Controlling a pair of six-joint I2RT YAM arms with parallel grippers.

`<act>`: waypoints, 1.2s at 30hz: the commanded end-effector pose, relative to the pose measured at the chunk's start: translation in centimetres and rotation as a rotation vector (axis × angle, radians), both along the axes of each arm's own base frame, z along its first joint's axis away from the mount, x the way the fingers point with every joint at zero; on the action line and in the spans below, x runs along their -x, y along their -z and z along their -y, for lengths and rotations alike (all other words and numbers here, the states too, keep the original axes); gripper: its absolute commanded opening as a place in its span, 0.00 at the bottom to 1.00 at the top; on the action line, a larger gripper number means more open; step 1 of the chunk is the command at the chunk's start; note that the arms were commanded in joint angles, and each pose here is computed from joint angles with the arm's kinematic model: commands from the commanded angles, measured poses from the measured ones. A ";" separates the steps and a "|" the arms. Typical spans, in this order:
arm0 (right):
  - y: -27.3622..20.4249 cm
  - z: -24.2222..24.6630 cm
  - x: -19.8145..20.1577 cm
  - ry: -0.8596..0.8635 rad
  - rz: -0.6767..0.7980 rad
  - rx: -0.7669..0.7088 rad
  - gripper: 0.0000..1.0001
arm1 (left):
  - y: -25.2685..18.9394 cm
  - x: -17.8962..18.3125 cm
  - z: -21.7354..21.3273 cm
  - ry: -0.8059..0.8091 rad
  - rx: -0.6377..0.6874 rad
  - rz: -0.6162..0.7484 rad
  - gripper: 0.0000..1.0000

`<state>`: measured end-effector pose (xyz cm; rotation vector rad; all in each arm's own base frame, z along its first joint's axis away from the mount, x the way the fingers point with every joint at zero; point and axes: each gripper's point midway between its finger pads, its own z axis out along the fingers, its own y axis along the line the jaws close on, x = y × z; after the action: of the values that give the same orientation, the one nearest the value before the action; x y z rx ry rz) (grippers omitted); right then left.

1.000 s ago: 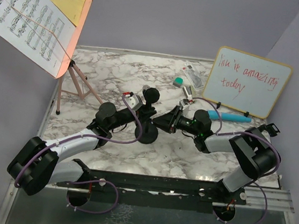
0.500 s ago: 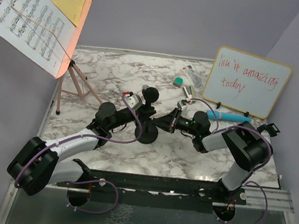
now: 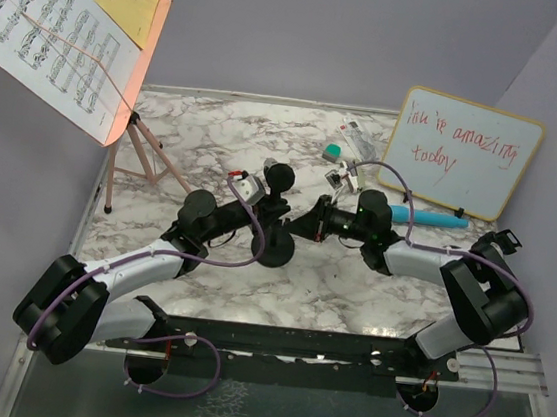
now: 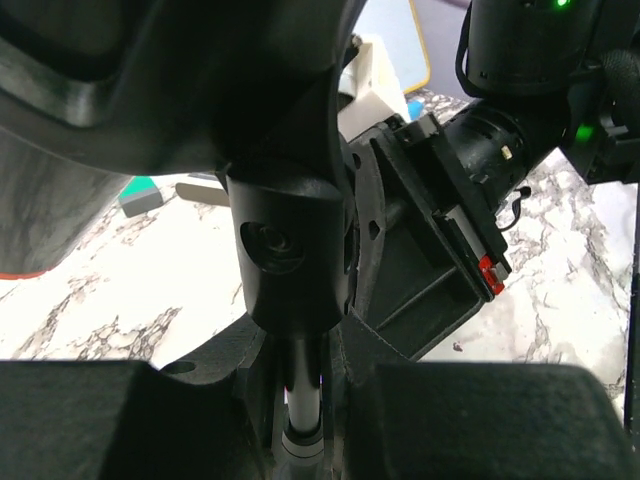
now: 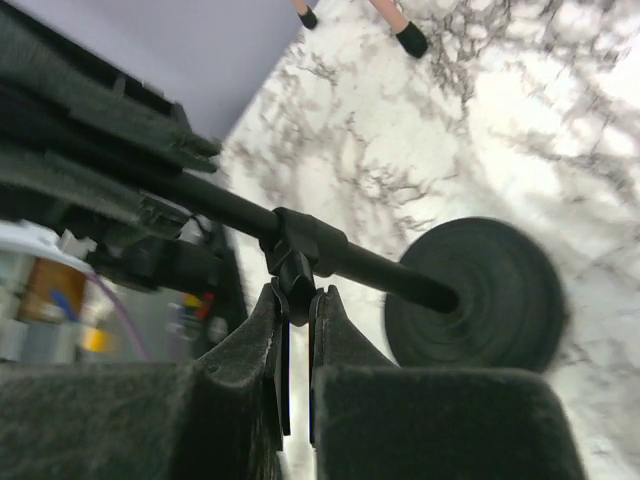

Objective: Pack up the instrument practice props
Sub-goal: Unscrew the knob on the microphone stand.

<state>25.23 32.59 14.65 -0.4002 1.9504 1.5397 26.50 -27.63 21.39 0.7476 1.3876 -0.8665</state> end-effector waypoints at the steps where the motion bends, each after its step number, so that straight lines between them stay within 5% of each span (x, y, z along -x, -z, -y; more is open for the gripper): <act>1: 0.9 1.0 -0.6 -0.065 0.430 0.179 0.00 | -1.3 0.7 0.4 0.036 0.028 0.015 0.00; 9: 1.4 0.7 -0.5 -0.242 1.071 0.384 0.00 | -1.4 0.9 0.5 0.043 0.031 0.011 0.00; 25: -1.3 1.7 -2.3 -0.161 2.120 1.004 0.00 | -1.3 0.7 0.4 0.029 0.031 0.011 0.00; 28: -1.8 1.6 -2.1 -0.108 2.199 1.050 0.00 | -1.3 0.6 0.3 0.027 0.030 0.011 0.00; 32: -1.0 1.6 -2.0 -0.102 2.131 1.026 0.04 | -1.3 0.6 0.3 0.023 0.029 0.014 0.00; 36: -0.9 1.8 -1.7 -0.032 2.009 0.953 0.29 | -1.2 0.6 0.3 0.022 0.028 0.015 0.00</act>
<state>26.39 32.07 15.70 -1.5781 0.5673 -0.3266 26.44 -27.66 21.26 0.7488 1.3941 -0.8651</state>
